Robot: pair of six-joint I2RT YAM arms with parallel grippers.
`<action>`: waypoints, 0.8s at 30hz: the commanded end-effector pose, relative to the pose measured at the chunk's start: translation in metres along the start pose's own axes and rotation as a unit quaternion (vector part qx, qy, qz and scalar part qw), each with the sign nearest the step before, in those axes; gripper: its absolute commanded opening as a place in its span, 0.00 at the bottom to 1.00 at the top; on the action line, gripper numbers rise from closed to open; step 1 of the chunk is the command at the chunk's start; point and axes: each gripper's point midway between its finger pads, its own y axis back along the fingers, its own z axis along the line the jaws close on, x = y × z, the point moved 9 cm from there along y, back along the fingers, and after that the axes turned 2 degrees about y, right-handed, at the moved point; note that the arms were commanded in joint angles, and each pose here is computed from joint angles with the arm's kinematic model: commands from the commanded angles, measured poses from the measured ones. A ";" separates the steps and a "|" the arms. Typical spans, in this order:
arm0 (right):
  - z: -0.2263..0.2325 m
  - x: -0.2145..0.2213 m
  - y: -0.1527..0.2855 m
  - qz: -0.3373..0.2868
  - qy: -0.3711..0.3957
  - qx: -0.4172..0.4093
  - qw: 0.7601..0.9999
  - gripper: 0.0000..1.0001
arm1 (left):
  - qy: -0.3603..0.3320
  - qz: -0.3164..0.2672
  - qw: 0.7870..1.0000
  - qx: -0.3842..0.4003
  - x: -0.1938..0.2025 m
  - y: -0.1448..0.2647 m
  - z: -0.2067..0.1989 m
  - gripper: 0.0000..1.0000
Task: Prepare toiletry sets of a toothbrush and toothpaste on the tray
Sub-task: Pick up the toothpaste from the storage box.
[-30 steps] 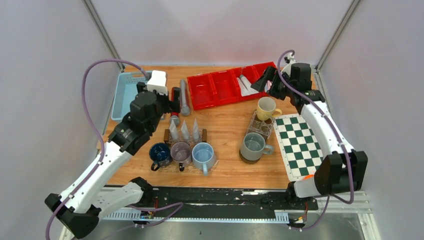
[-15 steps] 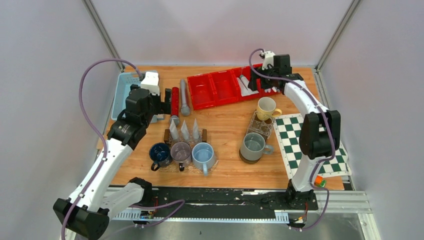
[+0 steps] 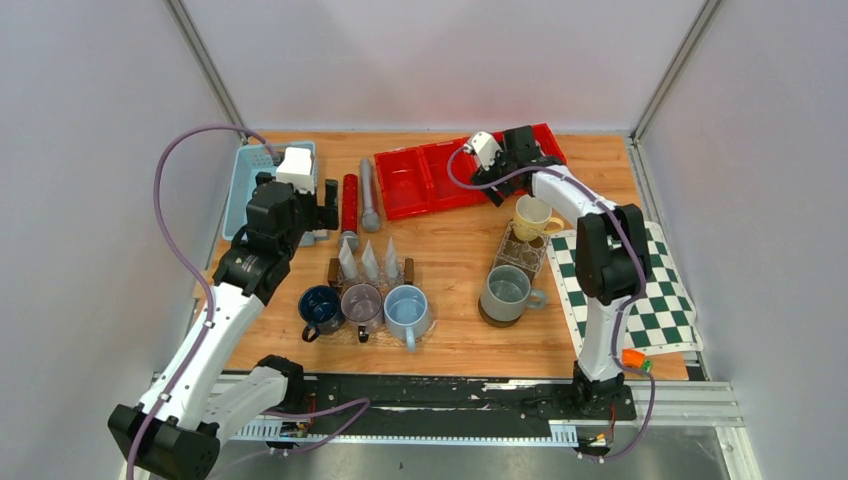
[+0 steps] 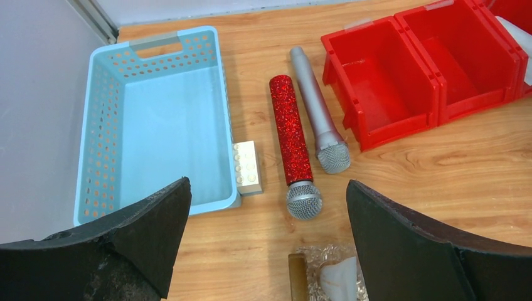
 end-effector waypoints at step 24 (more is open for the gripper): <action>-0.003 -0.020 -0.039 0.000 0.162 0.049 0.986 0.05 | -0.005 -0.036 0.999 0.001 -0.008 0.002 0.004 0.99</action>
